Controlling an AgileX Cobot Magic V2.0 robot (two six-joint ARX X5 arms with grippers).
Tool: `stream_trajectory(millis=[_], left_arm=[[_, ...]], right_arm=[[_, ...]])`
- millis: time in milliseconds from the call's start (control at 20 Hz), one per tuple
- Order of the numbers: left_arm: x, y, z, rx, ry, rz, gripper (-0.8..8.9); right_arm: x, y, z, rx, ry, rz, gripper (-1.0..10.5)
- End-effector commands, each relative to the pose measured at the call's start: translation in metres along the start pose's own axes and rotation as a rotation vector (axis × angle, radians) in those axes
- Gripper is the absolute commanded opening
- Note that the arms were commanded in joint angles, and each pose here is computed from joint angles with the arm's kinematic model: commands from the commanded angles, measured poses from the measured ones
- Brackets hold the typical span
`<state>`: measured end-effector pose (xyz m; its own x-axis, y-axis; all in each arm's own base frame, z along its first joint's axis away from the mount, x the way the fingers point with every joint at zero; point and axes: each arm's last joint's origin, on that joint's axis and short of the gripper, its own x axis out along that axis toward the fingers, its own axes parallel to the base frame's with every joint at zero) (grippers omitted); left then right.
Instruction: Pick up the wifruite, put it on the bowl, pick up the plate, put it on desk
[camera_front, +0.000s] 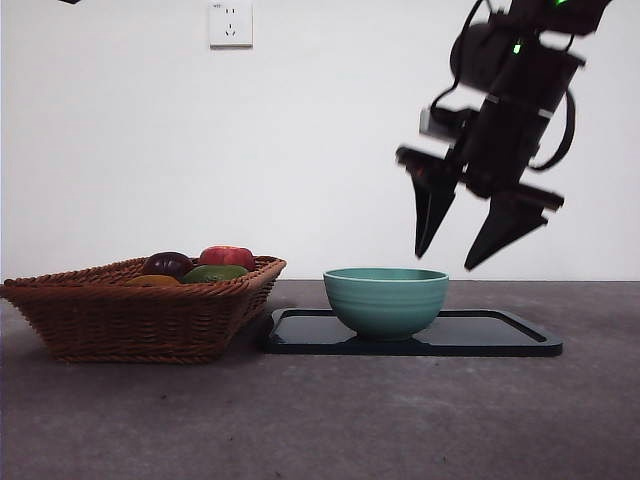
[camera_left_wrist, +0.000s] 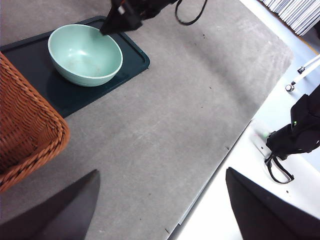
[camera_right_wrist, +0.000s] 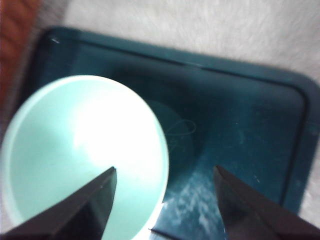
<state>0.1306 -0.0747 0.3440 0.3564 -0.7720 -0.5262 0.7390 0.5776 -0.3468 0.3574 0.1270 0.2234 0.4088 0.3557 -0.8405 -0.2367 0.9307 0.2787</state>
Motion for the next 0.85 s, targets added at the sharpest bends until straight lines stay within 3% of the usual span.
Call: stream_trajectory(millis=[50,200,450,650,850], left_arm=[[-0.002,-0.002,0.004,0.036,-0.014,-0.008,4.03],[-0.002,-0.002,0.004,0.034,-0.011,-0.008,4.03],[-0.002,-0.002,0.003,0.031,-0.006,-0.009,4.03],[-0.002,-0.002,0.003,0.026,0.001,-0.008,4.03],[-0.002,-0.002,0.003,0.027,0.001,-0.009,4.03]], right_arm=[[0.019,0.000,0.002,-0.019,0.019,0.002,3.1],[0.035,-0.003,-0.001,-0.015,0.047,-0.005,2.8],[0.039,-0.003,0.005,-0.029,-0.015,0.005,0.0],[0.022,0.003,0.016,-0.036,-0.066,0.013,0.0],[-0.042,0.018,0.020,-0.062,-0.162,0.041,0.0]])
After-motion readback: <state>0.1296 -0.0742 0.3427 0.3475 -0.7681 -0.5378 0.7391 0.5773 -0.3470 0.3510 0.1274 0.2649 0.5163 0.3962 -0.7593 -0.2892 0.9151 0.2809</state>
